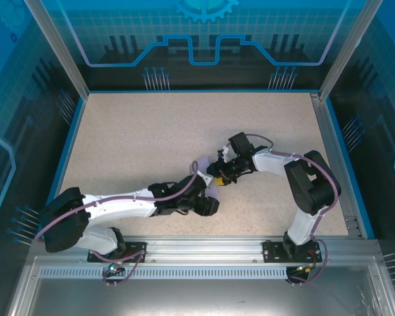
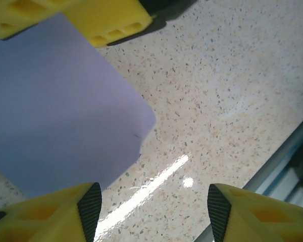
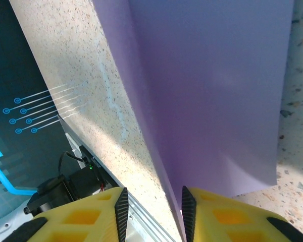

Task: Fold a paper plane with a square sheet of paper (pick it up from the middle)
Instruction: Third fold the triangle at the center of the table.

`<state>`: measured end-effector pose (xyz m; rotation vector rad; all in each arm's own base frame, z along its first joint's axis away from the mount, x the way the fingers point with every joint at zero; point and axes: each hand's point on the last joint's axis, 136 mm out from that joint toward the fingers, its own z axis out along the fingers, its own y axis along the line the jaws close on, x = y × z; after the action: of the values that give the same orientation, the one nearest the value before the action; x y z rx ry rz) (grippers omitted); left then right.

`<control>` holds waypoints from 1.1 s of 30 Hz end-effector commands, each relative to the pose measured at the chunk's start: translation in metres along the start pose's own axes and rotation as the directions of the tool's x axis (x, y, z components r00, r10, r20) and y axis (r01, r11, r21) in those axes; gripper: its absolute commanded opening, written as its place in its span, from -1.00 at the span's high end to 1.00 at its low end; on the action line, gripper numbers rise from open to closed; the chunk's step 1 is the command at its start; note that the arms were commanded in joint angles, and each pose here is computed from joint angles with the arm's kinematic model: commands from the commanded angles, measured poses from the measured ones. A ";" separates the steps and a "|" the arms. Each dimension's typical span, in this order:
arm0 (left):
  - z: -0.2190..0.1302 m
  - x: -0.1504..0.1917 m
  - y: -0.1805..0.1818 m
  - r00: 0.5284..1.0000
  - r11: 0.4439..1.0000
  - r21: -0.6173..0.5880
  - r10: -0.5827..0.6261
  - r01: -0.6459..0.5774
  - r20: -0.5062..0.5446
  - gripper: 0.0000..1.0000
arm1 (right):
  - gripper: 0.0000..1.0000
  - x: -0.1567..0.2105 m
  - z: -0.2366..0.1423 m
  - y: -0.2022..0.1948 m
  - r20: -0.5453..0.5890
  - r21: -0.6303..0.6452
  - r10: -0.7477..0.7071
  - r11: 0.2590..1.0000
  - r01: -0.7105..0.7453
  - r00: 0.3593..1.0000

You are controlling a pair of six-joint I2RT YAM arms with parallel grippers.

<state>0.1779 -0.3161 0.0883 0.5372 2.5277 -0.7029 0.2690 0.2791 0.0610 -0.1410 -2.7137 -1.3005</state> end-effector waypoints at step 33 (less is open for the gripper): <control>0.023 0.016 0.033 0.974 0.884 -0.412 0.222 -0.220 -0.045 -0.37 | 0.53 0.029 -0.008 0.024 -0.080 -0.058 -0.047 0.997 0.042 0.996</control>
<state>0.1841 -0.2971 0.0497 0.6142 2.4812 -0.1456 0.2482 0.2818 0.0769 -0.0663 -2.6592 -1.3253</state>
